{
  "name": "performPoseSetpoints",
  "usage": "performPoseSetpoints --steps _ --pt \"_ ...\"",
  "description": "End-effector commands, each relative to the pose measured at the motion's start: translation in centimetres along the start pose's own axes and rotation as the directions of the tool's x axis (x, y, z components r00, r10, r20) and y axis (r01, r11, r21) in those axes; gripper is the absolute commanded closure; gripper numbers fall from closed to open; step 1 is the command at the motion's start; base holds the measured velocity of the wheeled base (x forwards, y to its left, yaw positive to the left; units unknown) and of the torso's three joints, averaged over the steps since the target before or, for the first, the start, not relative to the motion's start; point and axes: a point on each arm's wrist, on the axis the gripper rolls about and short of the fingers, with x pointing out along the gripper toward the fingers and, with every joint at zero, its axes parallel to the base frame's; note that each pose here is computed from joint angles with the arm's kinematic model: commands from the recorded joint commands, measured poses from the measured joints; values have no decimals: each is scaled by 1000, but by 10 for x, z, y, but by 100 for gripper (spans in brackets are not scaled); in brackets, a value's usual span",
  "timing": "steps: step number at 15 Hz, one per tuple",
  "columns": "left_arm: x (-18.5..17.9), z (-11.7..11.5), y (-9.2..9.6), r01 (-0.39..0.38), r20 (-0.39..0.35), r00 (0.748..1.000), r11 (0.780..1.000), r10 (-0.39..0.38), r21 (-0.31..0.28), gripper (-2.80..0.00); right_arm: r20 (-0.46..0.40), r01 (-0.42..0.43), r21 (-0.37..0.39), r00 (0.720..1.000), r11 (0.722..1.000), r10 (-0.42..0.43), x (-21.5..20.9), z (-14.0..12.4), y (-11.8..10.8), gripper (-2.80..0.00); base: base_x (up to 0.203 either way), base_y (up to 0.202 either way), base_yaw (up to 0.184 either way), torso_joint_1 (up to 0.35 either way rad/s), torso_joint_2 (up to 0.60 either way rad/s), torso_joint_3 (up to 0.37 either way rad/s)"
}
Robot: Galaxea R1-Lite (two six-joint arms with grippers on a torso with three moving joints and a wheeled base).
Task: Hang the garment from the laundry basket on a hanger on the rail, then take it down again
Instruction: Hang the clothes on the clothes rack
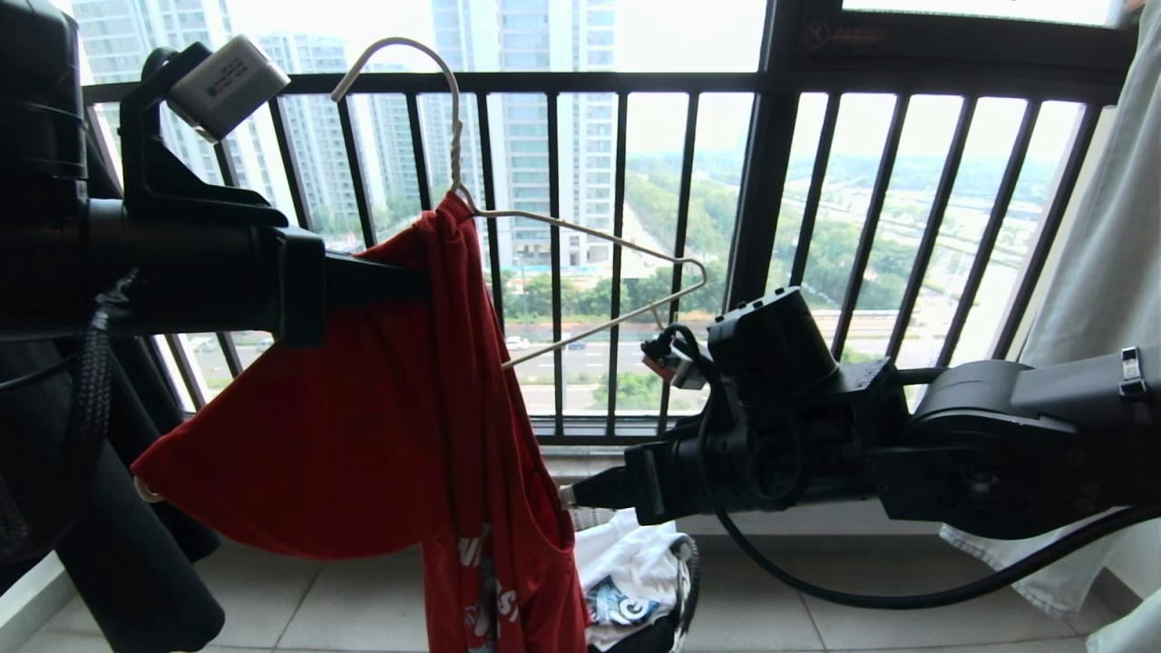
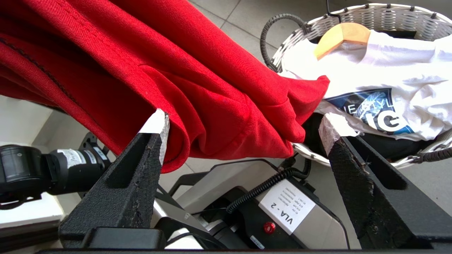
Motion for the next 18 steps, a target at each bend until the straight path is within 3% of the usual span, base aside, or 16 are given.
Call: performPoseSetpoints --steps 1,7,11,15,16,18 --pt "0 1 1 -1 11 1000 1000 1 4 0 -15 1 2 1000 1000 -1 7 -3 0 -280 0 0 0 0 0 0" --pt "2 0 3 -2 7 1000 1000 2 1 0 9 -16 -14 1000 1000 16 -4 0 9 -280 0 0 0 0 0 0" --pt "1 0 2 2 11 1000 1000 -2 2 0 -18 -26 -22 999 999 26 11 -7 11 -280 0 0 0 0 0 0" --pt "0 1 1 2 12 1000 1000 -2 3 0 55 -77 -29 995 997 79 19 -4 19 -280 0 0 0 0 0 0" --pt "0 1 1 2 12 1000 1000 -2 3 0 57 -78 -29 995 997 80 18 -3 20 0 0 0 0 0 0 0" --pt "0 1 3 -5 14 1000 1000 5 2 0 70 -63 -27 995 998 65 17 -2 19 0 0 0 0 0 0 0"
